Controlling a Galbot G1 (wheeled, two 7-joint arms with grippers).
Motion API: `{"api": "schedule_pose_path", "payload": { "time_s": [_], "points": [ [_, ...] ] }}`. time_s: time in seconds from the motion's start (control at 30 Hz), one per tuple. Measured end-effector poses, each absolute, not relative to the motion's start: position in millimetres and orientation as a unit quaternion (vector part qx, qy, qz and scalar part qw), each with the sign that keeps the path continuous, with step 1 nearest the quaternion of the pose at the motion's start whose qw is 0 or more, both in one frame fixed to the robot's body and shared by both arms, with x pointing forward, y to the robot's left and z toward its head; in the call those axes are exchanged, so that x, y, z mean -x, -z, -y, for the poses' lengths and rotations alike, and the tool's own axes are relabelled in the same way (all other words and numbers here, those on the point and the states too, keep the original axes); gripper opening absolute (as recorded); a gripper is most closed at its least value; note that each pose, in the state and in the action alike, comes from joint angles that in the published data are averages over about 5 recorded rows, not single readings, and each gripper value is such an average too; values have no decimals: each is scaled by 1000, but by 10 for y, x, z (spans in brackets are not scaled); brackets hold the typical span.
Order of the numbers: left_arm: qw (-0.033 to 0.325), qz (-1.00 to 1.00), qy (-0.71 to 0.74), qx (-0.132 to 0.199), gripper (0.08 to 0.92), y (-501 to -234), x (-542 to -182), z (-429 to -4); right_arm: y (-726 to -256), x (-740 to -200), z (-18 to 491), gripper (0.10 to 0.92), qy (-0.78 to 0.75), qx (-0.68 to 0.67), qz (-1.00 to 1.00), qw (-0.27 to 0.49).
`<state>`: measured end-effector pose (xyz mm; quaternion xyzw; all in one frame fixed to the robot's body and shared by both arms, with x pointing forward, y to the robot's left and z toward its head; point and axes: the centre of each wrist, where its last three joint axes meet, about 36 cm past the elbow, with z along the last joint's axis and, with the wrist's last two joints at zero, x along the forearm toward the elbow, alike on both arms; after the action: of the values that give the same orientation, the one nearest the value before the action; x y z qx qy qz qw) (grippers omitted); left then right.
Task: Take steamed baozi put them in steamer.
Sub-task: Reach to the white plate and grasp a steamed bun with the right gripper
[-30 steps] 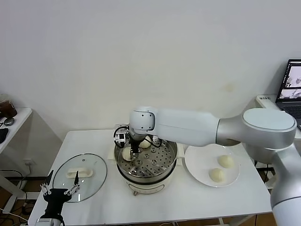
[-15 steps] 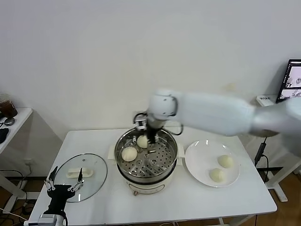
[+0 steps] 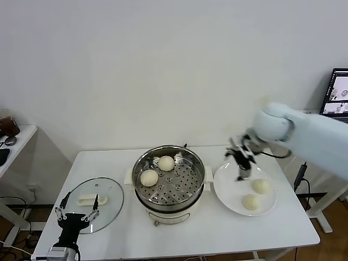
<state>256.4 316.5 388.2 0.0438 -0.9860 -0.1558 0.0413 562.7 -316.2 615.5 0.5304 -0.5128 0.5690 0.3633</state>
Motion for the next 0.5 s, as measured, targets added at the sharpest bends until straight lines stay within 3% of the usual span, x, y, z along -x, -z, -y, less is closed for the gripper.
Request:
{"api": "schedule_pose_path", "payload": {
  "time_s": [0.23,0.5],
  "points": [
    [42,986,156,-46,823,-3896,-2509,-3128,-5602,-5427,3623,823,-556,-517,517,395],
    [43,985,159,-52,823,-3928,-2442,-3116,-5262,-5401,3818,823,-553,-508,520,408]
  ]
}}
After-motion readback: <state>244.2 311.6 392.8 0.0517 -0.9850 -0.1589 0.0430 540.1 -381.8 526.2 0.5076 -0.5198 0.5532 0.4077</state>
